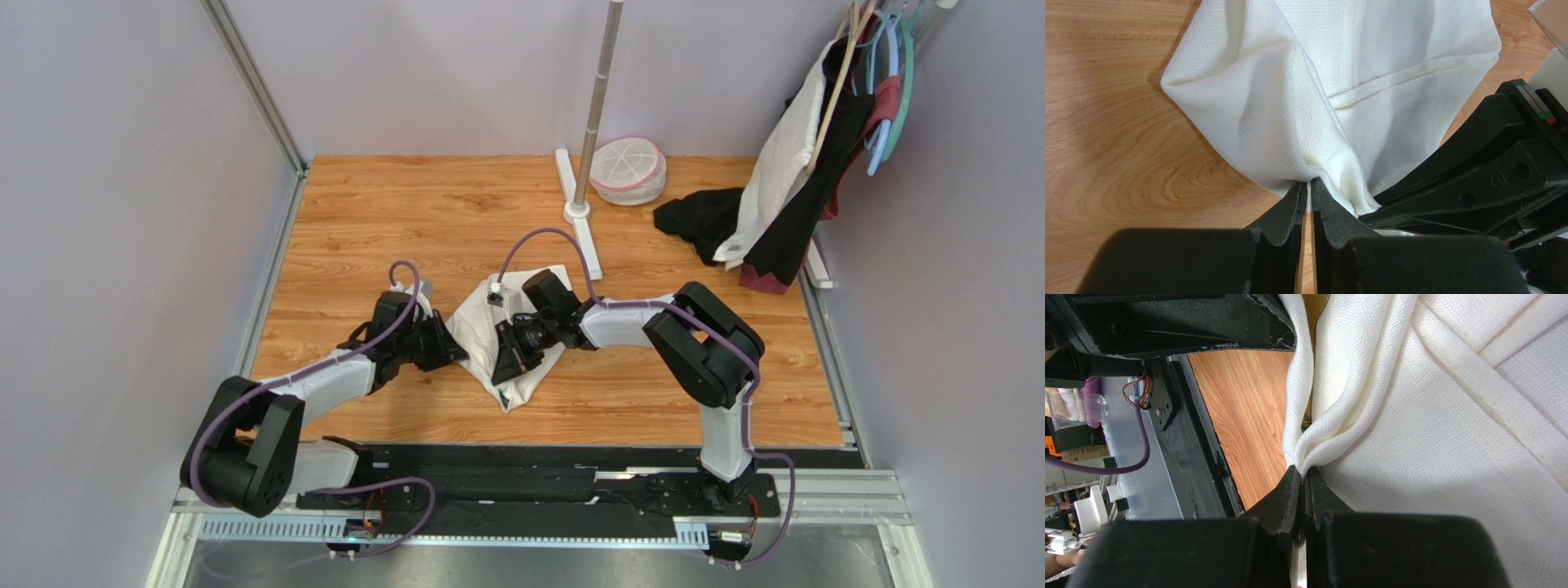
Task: Fold the napkin, place the utensils inside, and roll it up
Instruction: Roll the napkin with the utensil
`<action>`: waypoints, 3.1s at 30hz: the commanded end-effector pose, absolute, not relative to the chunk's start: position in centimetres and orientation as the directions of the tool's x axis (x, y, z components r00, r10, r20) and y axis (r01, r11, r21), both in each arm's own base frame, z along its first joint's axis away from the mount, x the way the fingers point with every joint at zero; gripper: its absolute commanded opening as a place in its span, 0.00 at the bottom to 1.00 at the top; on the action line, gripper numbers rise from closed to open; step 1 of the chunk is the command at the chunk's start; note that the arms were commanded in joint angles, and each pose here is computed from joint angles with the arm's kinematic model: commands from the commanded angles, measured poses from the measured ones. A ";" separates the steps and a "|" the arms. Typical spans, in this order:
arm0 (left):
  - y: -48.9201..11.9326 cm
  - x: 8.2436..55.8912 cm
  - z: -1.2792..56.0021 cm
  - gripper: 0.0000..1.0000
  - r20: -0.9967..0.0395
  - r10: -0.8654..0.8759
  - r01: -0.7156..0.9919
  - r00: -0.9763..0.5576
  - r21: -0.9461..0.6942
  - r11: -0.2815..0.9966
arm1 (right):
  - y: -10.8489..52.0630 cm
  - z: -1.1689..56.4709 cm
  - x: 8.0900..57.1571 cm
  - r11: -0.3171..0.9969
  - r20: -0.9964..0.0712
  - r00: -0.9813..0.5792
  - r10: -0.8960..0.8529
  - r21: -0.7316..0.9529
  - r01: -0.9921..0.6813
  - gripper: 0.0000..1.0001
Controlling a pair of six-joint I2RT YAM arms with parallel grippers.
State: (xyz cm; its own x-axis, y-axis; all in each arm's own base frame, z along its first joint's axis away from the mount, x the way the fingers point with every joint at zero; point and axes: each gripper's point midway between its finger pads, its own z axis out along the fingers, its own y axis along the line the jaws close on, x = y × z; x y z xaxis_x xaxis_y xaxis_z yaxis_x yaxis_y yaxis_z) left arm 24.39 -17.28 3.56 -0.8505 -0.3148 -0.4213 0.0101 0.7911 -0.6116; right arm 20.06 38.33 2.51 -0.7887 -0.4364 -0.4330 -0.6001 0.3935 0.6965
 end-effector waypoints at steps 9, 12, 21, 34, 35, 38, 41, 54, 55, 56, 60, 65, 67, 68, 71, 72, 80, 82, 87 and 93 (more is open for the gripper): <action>-19.1 27.3 5.8 0.13 -0.492 -0.337 0.096 -0.802 -0.665 0.741 | 34.4 -4.7 19.5 0.599 -0.293 -0.822 -0.489 0.572 -0.560 0.00; -18.9 27.5 5.2 0.13 -0.491 -0.337 0.087 -0.803 -0.657 0.749 | 34.3 -4.8 19.4 0.600 -0.291 -0.821 -0.491 0.570 -0.561 0.00; -19.0 26.0 1.2 0.11 -0.396 -0.312 0.025 -0.864 -0.653 0.757 | 34.5 -2.3 19.9 0.594 -0.324 -0.815 -0.481 0.564 -0.574 0.18; -18.5 24.9 -0.9 0.11 -0.347 -0.290 -0.012 -0.892 -0.622 0.783 | 35.2 8.0 20.5 0.601 -0.625 -0.573 -0.530 0.200 -0.774 0.49; -18.5 24.9 -1.0 0.11 -0.345 -0.289 -0.014 -0.893 -0.622 0.783 | 35.1 8.1 20.0 0.603 -0.635 -0.549 -0.543 0.159 -0.782 0.49; -18.6 24.8 -1.1 0.10 -0.334 -0.289 -0.017 -0.897 -0.628 0.778 | 35.9 8.8 18.6 0.591 -0.679 -0.471 -0.563 0.068 -0.804 0.50; -18.6 24.7 -1.1 0.10 -0.333 -0.289 -0.017 -0.897 -0.629 0.778 | 36.9 7.9 17.2 0.557 -0.663 -0.441 -0.604 0.044 -0.829 0.49; -18.5 24.5 -0.9 0.10 -0.337 -0.280 -0.010 -0.899 -0.624 0.782 | 37.7 4.0 16.1 0.532 -0.568 -0.411 -0.713 -0.056 -0.845 0.40; -18.5 24.5 -0.8 0.10 -0.338 -0.279 -0.008 -0.899 -0.623 0.782 | 37.7 4.1 15.9 0.529 -0.567 -0.408 -0.715 -0.058 -0.847 0.37; -18.4 24.4 -0.9 0.10 -0.335 -0.277 -0.010 -0.900 -0.621 0.783 | 37.6 4.1 15.8 0.527 -0.566 -0.403 -0.720 -0.067 -0.847 0.36; -18.4 24.5 -0.8 0.10 -0.342 -0.272 -0.003 -0.900 -0.618 0.786 | 37.4 3.7 15.5 0.529 -0.554 -0.384 -0.739 -0.124 -0.840 0.33; -18.4 24.4 -0.9 0.10 -0.335 -0.270 -0.006 -0.902 -0.617 0.787 | 36.6 3.6 16.3 0.555 -0.546 -0.355 -0.759 -0.258 -0.791 0.27; -18.4 24.4 -1.0 0.10 -0.332 -0.269 -0.008 -0.904 -0.617 0.787 | 36.6 4.0 16.1 0.554 -0.555 -0.336 -0.761 -0.285 -0.782 0.26; -18.5 24.4 -1.0 0.10 -0.332 -0.269 -0.008 -0.904 -0.617 0.787 | 36.6 4.5 16.4 0.564 -0.571 -0.328 -0.753 -0.303 -0.768 0.26; -18.5 24.5 -0.9 0.10 -0.333 -0.269 -0.006 -0.904 -0.618 0.786 | 36.6 5.0 16.5 0.575 -0.593 -0.308 -0.744 -0.335 -0.746 0.25; -18.5 24.5 -1.0 0.10 -0.330 -0.269 -0.008 -0.905 -0.619 0.785 | 36.8 5.1 16.2 0.566 -0.594 -0.296 -0.748 -0.339 -0.751 0.24; -18.6 24.5 -1.0 0.10 -0.327 -0.266 -0.005 -0.907 -0.623 0.782 | 37.6 5.0 15.2 0.531 -0.589 -0.258 -0.766 -0.354 -0.770 0.16; -18.6 24.4 -1.0 0.10 -0.324 -0.265 -0.007 -0.908 -0.622 0.783 | 37.7 4.7 15.0 0.524 -0.584 -0.257 -0.770 -0.349 -0.777 0.16; -18.7 24.4 -1.0 0.10 -0.324 -0.263 -0.004 -0.909 -0.623 0.782 | 38.2 4.2 14.4 0.512 -0.582 -0.262 -0.770 -0.318 -0.798 0.17; -18.7 24.5 -1.0 0.10 -0.323 -0.262 -0.004 -0.909 -0.624 0.781 | 38.0 2.9 14.4 0.498 -0.549 -0.263 -0.793 -0.336 -0.799 0.18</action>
State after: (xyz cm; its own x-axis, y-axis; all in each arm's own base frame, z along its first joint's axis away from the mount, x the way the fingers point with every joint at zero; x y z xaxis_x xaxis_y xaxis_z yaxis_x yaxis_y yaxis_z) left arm 26.59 -19.98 1.88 -0.8701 -0.3083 -0.3846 0.0496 0.7215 -0.6906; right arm 14.32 36.53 2.81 -0.2770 -0.8021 -0.5291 -0.7983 0.4986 -0.3378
